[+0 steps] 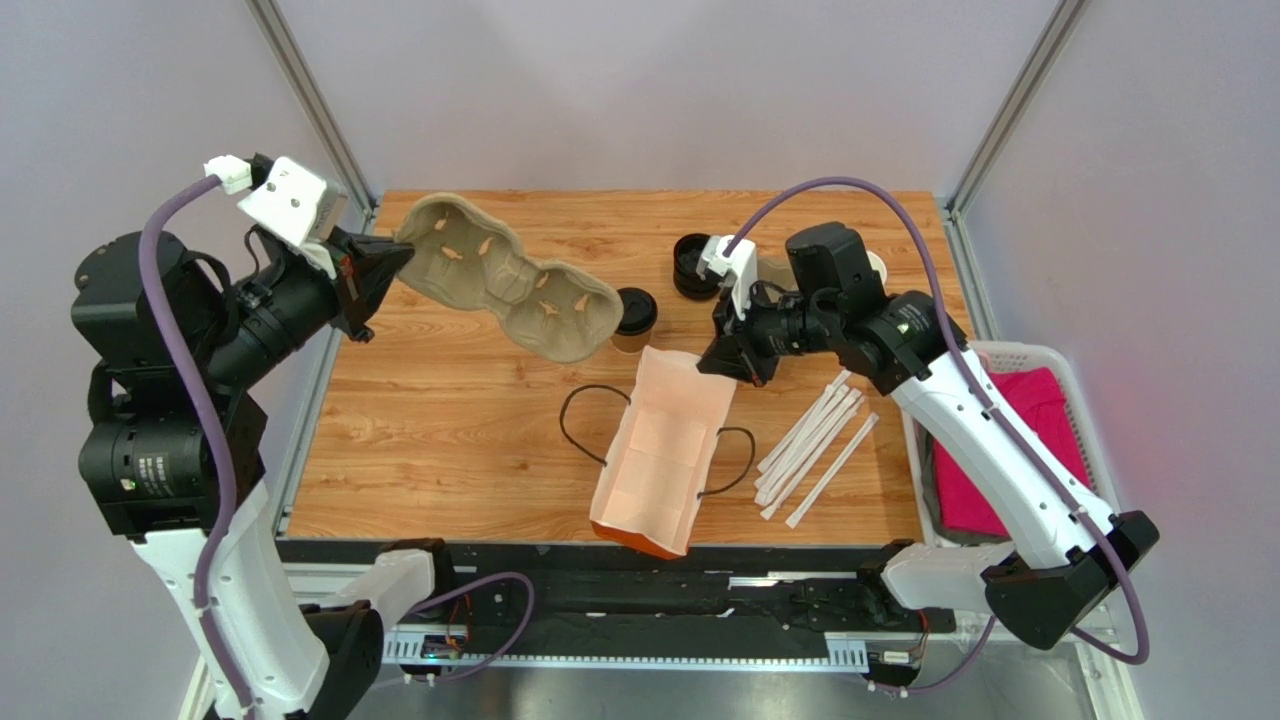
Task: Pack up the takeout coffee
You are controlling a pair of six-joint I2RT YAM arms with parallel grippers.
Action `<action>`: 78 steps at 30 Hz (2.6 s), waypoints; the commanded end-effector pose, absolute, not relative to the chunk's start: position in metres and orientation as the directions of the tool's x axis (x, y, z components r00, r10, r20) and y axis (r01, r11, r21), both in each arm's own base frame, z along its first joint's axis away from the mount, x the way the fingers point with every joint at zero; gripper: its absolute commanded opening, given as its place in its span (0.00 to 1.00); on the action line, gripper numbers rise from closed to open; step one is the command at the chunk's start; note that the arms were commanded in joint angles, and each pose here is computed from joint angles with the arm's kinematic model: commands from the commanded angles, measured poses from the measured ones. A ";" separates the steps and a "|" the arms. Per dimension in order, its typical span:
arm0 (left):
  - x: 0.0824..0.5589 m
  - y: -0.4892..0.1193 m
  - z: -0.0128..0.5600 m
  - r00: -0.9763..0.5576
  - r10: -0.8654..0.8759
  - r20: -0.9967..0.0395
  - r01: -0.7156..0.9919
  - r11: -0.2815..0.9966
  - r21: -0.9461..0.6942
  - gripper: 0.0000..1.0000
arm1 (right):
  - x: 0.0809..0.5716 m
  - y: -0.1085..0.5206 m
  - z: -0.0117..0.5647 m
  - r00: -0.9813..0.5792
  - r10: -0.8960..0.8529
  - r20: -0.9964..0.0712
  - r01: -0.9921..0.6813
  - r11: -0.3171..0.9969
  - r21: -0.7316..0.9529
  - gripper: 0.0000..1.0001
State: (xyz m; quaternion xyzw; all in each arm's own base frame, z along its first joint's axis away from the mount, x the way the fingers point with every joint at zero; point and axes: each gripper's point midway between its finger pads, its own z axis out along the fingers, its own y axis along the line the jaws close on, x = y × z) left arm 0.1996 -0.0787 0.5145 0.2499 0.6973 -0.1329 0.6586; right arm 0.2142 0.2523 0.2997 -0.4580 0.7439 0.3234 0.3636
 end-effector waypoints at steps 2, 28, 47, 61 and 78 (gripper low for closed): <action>0.198 -0.092 0.529 0.021 0.189 -0.982 0.579 0.798 0.166 0.00 | 0.224 0.257 0.310 -0.326 -0.398 -0.857 -0.904 0.395 0.160 0.00; 0.193 -0.233 0.480 0.464 0.639 -0.613 0.622 0.258 0.740 0.00 | 0.238 0.273 0.335 -0.305 -0.370 -0.878 -0.917 0.362 0.166 0.00; 0.169 -0.281 0.386 0.571 0.723 -0.389 0.596 -0.039 0.802 0.00 | 0.209 0.271 0.345 -0.243 -0.370 -0.897 -0.956 0.248 0.157 0.00; 0.166 -0.288 0.345 0.489 0.727 -0.481 0.670 0.040 0.741 0.00 | 0.175 0.284 0.347 -0.190 -0.375 -0.908 -0.982 0.060 0.180 0.00; 0.169 -0.281 0.293 0.446 0.778 -0.443 0.689 0.018 0.725 0.00 | 0.175 0.296 0.333 -0.278 -0.385 -0.880 -0.956 0.022 0.293 0.00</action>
